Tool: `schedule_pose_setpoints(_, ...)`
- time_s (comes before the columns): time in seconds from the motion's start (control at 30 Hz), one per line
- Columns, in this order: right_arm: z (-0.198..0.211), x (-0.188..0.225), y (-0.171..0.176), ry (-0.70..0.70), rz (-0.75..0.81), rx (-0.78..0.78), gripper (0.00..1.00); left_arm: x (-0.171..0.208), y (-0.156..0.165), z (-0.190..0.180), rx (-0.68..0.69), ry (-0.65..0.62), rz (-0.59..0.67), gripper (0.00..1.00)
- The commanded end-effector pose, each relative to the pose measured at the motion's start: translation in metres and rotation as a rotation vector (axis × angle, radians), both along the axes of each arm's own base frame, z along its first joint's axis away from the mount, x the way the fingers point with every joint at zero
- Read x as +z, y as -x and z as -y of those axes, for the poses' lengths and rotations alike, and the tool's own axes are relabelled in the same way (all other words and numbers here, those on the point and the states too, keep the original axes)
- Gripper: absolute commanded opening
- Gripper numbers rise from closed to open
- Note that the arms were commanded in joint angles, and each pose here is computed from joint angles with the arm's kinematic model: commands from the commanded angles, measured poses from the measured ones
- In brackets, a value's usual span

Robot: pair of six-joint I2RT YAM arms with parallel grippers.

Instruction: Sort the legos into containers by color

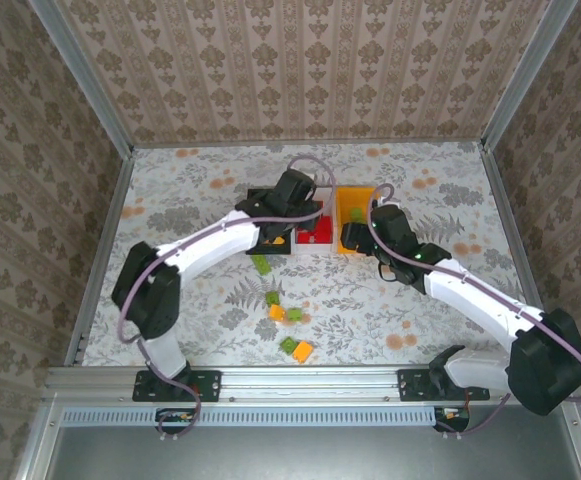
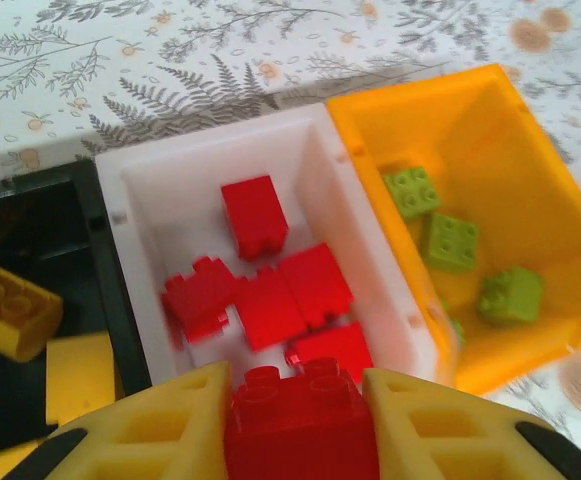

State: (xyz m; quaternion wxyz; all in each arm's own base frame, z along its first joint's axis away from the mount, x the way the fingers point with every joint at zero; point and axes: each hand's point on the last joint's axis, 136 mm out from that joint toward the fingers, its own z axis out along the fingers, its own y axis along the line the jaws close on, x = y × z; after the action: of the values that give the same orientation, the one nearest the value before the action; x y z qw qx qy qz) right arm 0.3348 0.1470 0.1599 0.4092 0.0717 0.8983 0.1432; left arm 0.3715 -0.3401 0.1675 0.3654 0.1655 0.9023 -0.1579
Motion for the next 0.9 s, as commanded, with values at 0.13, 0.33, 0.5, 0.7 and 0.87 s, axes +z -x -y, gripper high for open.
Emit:
schedule_pose_setpoints(0.13,0.014,-0.001,0.011,0.017,-0.013,-0.029,0.80,-0.018,-0.035,0.009,-0.024,-0.041,-0.041,0.51)
schedule_pose_setpoints(0.33,0.012,0.002,0.011,0.009,-0.012,-0.022,0.80,0.009,-0.018,0.011,-0.049,0.042,-0.038,0.79)
schedule_pose_setpoints(0.5,0.005,-0.004,0.009,-0.002,-0.030,0.006,0.80,0.012,0.038,-0.008,-0.095,0.080,-0.082,0.86)
schedule_pose_setpoints(0.7,-0.001,-0.018,0.008,-0.006,-0.061,0.026,0.80,-0.029,0.127,-0.047,-0.176,-0.013,-0.225,0.91)
schedule_pose_setpoints(0.87,-0.003,-0.025,0.006,-0.004,-0.076,0.027,0.80,-0.058,0.183,-0.058,-0.316,-0.152,-0.277,0.92)
